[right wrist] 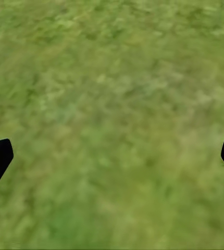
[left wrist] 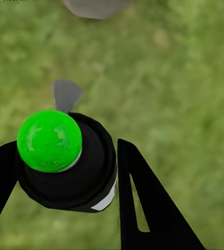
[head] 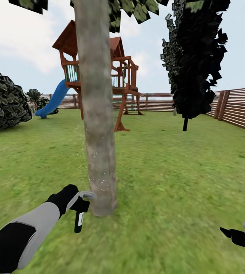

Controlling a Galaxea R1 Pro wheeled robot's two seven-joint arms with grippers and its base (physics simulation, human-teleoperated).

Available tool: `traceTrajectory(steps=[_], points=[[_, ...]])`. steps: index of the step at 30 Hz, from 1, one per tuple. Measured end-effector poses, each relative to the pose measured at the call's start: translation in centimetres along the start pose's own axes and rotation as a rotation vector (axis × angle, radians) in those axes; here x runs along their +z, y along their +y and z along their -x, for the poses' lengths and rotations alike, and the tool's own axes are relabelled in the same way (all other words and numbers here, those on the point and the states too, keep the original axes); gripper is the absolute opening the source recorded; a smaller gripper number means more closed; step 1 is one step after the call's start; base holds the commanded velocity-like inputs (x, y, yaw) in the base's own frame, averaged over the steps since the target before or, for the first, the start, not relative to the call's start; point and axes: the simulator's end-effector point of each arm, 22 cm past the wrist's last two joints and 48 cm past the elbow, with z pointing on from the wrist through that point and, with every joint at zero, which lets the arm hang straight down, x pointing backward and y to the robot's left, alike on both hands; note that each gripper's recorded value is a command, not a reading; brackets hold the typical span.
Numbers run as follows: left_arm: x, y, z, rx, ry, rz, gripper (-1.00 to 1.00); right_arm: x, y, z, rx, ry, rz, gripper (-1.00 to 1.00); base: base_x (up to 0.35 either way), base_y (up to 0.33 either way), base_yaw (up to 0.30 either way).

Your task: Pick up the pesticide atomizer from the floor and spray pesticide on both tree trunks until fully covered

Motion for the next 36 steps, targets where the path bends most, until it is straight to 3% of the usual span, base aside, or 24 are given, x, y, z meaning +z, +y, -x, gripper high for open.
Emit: traceTrajectory(steps=[9, 13, 15, 17, 23, 33, 36], points=[[0.0, 0.3, -0.2, -0.001, 0.005, 0.006, -1.00, 0.0, 0.0, 0.0, 0.000, 0.000, 0.000, 1.00, 0.008, -0.200, -0.058], [-0.7, 1.7, -1.5, -0.025, 0.085, 0.024, -1.00, 0.0, 0.0, 0.0, 0.000, 0.000, 0.000, 1.00, 0.000, -0.004, -0.020], [-2.7, 2.2, 0.9, -0.023, 0.050, 0.034, -1.00, 0.0, 0.0, 0.0, 0.000, -0.001, -0.001, 1.00, 0.000, 0.000, -0.002], [-5.3, 3.8, 4.0, -0.007, -0.019, 0.072, -1.00, 0.0, 0.0, 0.0, 0.000, 0.000, -0.001, 1.00, 0.000, 0.000, 0.000], [-10.1, 4.5, 10.4, 0.002, -0.130, 0.093, -1.00, 0.0, 0.0, 0.0, 0.000, 0.001, -0.001, 1.00, -0.053, 0.000, 0.000], [-16.6, 4.0, 17.7, 0.015, -0.257, 0.100, -1.00, 0.0, -0.1, 0.0, -0.001, 0.001, -0.002, 1.00, -0.053, 0.000, 0.000], [-18.1, 4.4, 18.9, 0.010, -0.269, 0.107, -1.00, 0.0, -0.1, 0.0, -0.001, 0.001, -0.002, 1.00, 0.000, 0.000, 0.000]])
